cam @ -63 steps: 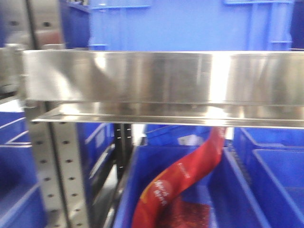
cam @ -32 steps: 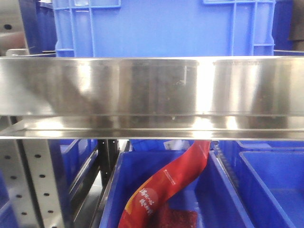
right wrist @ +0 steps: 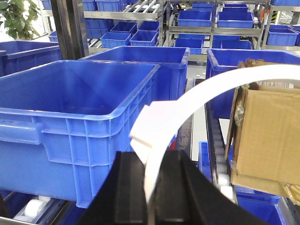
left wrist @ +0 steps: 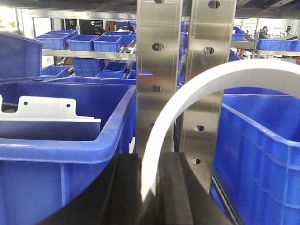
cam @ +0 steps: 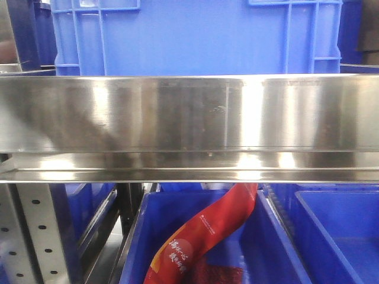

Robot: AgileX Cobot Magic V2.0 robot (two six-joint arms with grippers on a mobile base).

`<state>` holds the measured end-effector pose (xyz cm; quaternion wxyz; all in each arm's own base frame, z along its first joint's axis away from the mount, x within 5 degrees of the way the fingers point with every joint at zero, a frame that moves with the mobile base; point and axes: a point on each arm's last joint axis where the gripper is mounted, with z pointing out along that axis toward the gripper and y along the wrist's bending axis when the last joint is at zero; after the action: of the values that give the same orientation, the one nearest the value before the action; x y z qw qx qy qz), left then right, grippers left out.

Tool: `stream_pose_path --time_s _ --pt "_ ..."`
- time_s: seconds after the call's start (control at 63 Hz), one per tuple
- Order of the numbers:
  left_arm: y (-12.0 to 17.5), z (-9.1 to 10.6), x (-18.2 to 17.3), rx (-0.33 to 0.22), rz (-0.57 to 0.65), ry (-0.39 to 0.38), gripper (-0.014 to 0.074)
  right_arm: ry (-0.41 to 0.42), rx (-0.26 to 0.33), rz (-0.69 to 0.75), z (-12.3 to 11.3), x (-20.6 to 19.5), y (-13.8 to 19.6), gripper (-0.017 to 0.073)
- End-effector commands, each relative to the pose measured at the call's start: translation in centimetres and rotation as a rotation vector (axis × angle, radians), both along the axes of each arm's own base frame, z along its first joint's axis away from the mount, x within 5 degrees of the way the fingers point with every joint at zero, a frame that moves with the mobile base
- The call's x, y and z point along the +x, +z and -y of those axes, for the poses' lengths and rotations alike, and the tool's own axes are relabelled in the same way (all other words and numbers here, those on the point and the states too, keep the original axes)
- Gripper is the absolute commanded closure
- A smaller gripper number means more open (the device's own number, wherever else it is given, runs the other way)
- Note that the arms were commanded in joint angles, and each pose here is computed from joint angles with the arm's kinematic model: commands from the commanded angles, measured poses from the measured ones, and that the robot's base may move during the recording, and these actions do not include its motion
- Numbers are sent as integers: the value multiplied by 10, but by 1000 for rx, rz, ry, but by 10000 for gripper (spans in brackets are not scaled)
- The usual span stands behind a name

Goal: Grab PVC pipe and place in blue bin

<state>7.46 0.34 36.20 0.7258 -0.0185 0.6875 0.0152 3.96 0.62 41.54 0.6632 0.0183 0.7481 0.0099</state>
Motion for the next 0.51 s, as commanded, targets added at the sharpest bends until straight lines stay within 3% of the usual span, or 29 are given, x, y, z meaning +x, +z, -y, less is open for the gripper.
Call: stream_pose_path --time_s 0.0,0.492 --pt "3 0 -2 -10 36 -6 704 -10 -11 24 1 0 2 727" --pt "3 0 -2 -10 36 -6 704 -10 -11 24 1 0 2 727"
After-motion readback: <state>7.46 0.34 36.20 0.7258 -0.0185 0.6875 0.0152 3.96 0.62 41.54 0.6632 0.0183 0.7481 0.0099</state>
